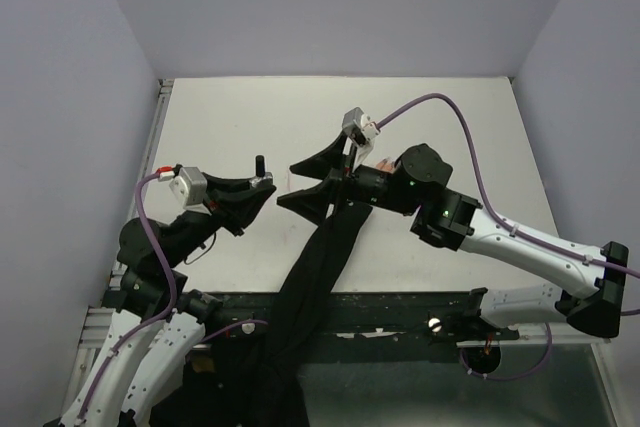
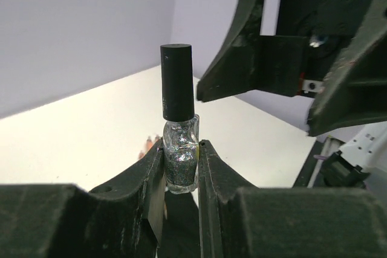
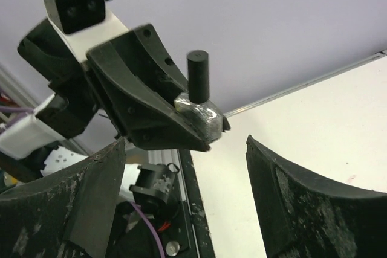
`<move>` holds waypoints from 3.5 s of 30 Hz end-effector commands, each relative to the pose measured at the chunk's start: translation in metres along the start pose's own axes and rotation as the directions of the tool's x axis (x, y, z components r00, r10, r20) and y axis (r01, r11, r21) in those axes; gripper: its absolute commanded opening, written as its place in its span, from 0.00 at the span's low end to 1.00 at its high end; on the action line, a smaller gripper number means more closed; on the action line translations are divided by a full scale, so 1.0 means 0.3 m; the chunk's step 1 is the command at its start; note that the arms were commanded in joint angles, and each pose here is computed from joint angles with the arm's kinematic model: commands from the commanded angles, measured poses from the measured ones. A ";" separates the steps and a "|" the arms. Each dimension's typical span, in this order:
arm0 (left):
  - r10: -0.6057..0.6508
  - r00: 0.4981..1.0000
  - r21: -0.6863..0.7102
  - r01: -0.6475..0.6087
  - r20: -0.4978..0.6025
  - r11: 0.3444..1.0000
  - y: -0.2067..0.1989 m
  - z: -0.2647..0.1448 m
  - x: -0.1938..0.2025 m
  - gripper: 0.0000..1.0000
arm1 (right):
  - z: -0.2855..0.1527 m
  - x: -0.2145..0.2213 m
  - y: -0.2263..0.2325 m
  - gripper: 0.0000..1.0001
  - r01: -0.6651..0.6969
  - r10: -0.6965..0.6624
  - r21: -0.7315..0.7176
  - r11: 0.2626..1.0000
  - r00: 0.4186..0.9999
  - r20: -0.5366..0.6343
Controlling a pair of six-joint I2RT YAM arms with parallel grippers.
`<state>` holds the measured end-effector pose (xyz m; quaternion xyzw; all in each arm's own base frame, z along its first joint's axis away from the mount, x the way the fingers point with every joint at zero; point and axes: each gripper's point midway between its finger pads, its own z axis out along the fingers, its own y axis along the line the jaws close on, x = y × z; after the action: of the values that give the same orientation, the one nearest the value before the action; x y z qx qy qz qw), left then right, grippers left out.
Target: Paint the nails
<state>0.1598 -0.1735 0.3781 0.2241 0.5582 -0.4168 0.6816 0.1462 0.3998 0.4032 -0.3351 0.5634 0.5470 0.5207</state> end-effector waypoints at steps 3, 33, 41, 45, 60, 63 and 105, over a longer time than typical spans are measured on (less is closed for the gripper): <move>-0.004 0.997 -0.233 -0.014 -0.075 0.972 0.165 -0.007 0.090 0.00 | 0.068 -0.051 -0.073 0.77 -0.085 0.076 0.123 0.989 0.994 0.078; -0.053 0.988 -0.268 0.012 -0.146 0.963 0.203 0.009 0.158 0.00 | 0.251 0.054 -0.163 0.51 -0.201 0.213 0.217 0.955 0.977 -0.032; -0.058 0.987 -0.261 0.017 -0.150 0.965 0.201 0.012 0.163 0.00 | 0.269 0.068 -0.176 0.50 -0.204 0.218 0.228 0.952 0.975 -0.040; -0.057 0.988 -0.258 0.017 -0.146 0.966 0.197 0.011 0.158 0.00 | 0.279 0.068 -0.174 0.49 -0.201 0.216 0.224 0.954 0.976 -0.042; -0.063 0.986 -0.256 0.022 -0.153 0.966 0.197 0.012 0.166 0.00 | 0.293 0.069 -0.188 0.46 -0.203 0.218 0.236 0.950 0.975 -0.036; -0.064 0.986 -0.255 0.022 -0.155 0.967 0.197 0.013 0.168 0.00 | 0.293 0.063 -0.183 0.44 -0.202 0.214 0.230 0.952 0.976 -0.031; -0.135 0.981 0.302 0.171 -0.137 0.938 -0.115 0.019 0.114 0.00 | 0.011 -0.060 0.177 0.01 0.021 -0.056 -0.378 0.926 0.995 -0.084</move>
<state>0.1335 -0.2042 0.3676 0.3090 0.5213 -0.5235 0.5989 0.1362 0.4217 0.4129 -0.4252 0.5323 0.5848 0.4403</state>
